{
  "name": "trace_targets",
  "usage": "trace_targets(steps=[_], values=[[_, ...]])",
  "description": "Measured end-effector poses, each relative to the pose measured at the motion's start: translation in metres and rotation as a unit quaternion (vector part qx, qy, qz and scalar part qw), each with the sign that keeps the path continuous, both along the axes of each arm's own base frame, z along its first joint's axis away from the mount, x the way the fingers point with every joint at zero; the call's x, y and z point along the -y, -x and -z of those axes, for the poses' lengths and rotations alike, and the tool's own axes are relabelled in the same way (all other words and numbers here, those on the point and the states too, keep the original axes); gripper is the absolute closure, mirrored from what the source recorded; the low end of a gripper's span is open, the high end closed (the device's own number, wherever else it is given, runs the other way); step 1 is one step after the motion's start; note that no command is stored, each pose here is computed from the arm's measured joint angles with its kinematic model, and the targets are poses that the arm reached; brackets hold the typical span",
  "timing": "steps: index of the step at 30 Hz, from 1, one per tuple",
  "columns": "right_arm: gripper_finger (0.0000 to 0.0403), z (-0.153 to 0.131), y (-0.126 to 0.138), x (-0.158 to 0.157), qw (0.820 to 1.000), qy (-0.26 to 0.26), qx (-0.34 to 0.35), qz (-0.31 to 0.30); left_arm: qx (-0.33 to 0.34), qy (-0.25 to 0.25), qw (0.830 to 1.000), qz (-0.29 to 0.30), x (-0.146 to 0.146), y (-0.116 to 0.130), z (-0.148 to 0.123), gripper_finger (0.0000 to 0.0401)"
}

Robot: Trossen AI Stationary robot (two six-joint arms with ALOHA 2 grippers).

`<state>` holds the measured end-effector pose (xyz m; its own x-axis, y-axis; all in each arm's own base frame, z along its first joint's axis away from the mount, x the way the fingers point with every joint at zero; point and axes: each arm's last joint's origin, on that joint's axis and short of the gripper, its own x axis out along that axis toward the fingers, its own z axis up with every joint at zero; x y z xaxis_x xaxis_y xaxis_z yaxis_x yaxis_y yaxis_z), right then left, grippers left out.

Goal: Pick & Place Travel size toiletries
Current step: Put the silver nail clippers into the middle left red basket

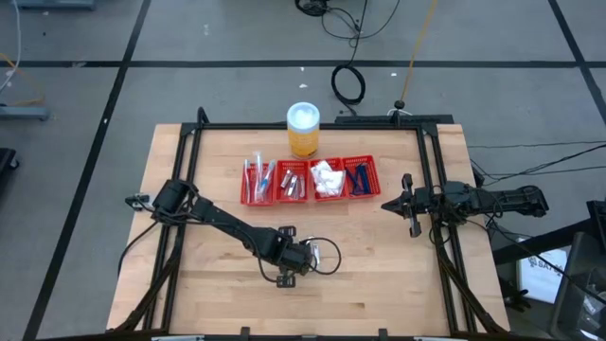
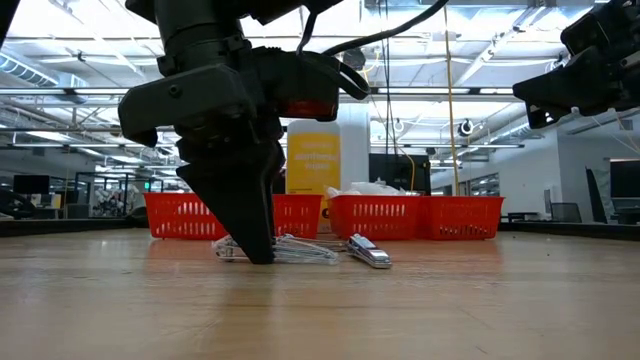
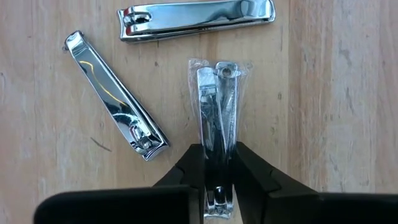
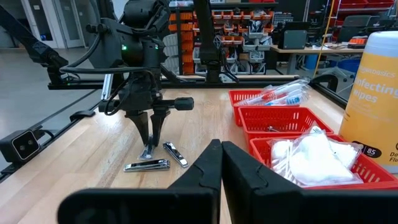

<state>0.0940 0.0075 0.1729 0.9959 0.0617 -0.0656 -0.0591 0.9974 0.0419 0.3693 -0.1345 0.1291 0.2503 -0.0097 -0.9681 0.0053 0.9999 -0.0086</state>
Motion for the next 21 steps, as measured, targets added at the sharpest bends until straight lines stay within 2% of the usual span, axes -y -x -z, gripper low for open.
trace_targets(steps=[9,14,21], values=[[0.0403,0.0,0.0,0.0,1.0,0.0,0.0,0.0,0.007,0.004,1.0,-0.001,0.001,-0.001,0.0,0.0364],[0.0403,0.0,0.0,0.0,1.0,0.0,0.0,0.0,0.024,0.011,0.999,0.029,0.006,-0.003,-0.004,0.036],[0.0403,0.0,0.0,0.0,1.0,0.001,0.0,0.0,0.052,0.03,0.998,0.029,0.008,0.002,-0.031,0.0364]])
